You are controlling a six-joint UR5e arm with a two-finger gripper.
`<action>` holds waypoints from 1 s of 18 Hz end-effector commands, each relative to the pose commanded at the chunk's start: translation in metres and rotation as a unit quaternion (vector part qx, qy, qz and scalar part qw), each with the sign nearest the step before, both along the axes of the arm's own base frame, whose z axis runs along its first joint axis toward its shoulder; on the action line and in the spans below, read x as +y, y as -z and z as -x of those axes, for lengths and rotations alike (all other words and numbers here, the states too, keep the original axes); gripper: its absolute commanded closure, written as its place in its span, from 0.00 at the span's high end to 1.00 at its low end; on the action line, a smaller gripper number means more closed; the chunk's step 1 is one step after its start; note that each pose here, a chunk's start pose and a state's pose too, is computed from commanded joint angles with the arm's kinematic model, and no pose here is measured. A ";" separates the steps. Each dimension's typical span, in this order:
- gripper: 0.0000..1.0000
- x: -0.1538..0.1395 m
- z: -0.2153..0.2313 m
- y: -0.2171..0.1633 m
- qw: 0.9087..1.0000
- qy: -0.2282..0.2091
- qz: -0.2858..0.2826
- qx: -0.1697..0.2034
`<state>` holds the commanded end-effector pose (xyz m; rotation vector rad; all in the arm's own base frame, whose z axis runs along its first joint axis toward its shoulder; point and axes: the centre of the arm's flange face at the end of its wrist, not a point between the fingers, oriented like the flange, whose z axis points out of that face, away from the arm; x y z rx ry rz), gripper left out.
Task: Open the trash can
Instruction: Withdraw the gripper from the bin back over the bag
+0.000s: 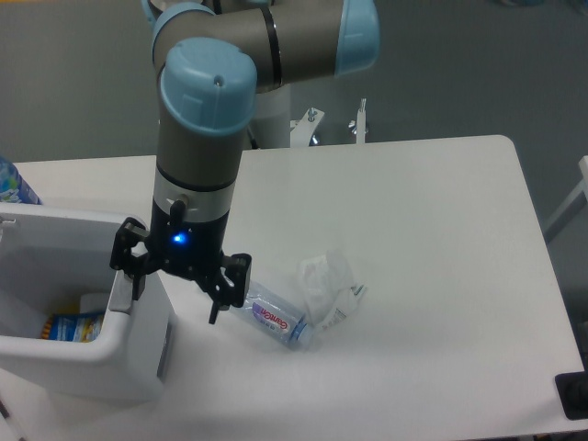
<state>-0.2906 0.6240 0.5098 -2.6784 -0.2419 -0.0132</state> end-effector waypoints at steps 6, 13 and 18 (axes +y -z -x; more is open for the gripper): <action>1.00 -0.027 0.051 0.026 0.998 0.024 0.046 0.047; 1.00 -0.063 0.132 0.072 0.988 0.071 0.107 0.087; 1.00 -0.085 0.155 0.094 0.982 0.095 0.140 0.090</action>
